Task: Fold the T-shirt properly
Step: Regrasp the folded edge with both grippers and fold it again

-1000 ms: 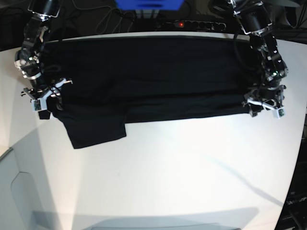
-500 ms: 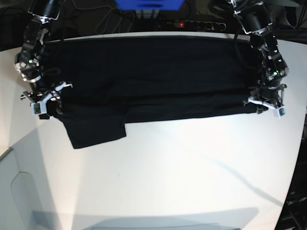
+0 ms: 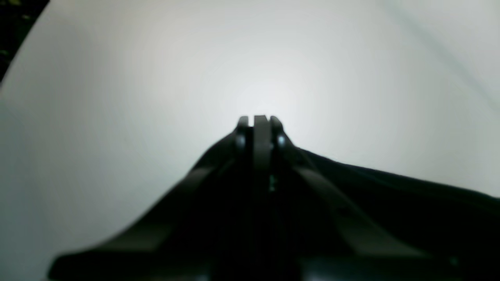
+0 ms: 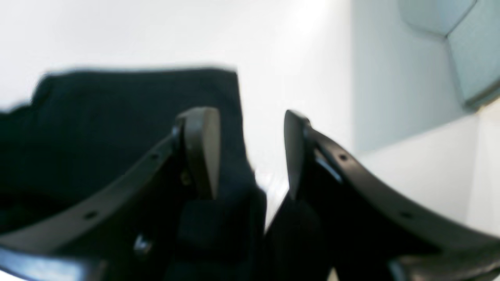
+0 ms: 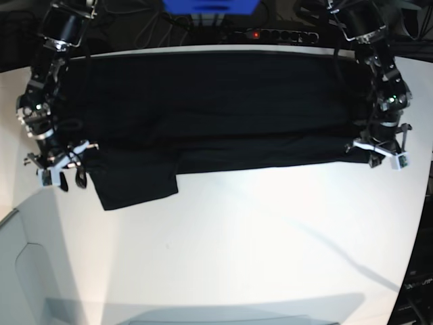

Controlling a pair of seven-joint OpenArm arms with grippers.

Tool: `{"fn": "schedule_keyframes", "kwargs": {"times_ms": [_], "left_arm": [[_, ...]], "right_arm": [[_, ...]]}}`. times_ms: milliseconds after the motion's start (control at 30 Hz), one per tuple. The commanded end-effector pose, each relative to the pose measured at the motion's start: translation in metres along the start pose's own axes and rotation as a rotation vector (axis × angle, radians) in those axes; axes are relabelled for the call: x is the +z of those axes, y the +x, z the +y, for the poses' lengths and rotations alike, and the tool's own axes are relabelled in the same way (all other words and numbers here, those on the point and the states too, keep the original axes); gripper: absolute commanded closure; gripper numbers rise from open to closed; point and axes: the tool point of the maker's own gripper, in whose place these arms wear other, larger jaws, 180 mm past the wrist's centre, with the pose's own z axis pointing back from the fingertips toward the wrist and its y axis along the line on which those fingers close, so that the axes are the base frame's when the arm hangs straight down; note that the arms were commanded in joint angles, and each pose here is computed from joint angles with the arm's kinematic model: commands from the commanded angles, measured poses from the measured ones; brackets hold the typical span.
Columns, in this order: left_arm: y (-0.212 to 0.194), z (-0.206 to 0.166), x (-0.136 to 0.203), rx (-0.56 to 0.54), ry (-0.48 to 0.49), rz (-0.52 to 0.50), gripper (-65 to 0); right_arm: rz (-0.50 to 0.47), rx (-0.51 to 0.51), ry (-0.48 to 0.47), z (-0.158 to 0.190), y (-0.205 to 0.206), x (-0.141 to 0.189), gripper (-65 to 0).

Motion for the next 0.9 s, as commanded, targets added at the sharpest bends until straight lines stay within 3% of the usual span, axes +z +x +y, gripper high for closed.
{"fn": "schedule_keyframes", "kwargs": {"times_ms": [0,200,500,633,867], "left_arm": [[0.021,0.002,0.004,-0.017,0.002,-0.065,-0.1],[0.019,0.004,0.009,-0.028,0.006,-0.063,-0.1],[0.017,0.004,0.01,-0.03,0.008,-0.058,-0.1],[0.017,0.005,0.01,-0.032,0.011,-0.057,-0.1],[0.019,0.004,0.009,-0.031,0.01,-0.062,-0.1]], "right_arm": [[-0.04,0.011,0.007,-0.005,0.02,-0.005,-31.3],[0.088,-0.065,0.023,-0.013,0.003,-0.039,-34.6],[0.187,-0.187,0.062,-0.009,-0.032,-0.068,-34.6],[0.203,-0.189,0.07,-0.005,-0.039,-0.066,-34.5],[0.274,-0.097,0.16,0.028,-0.056,-0.068,-34.3]]}}
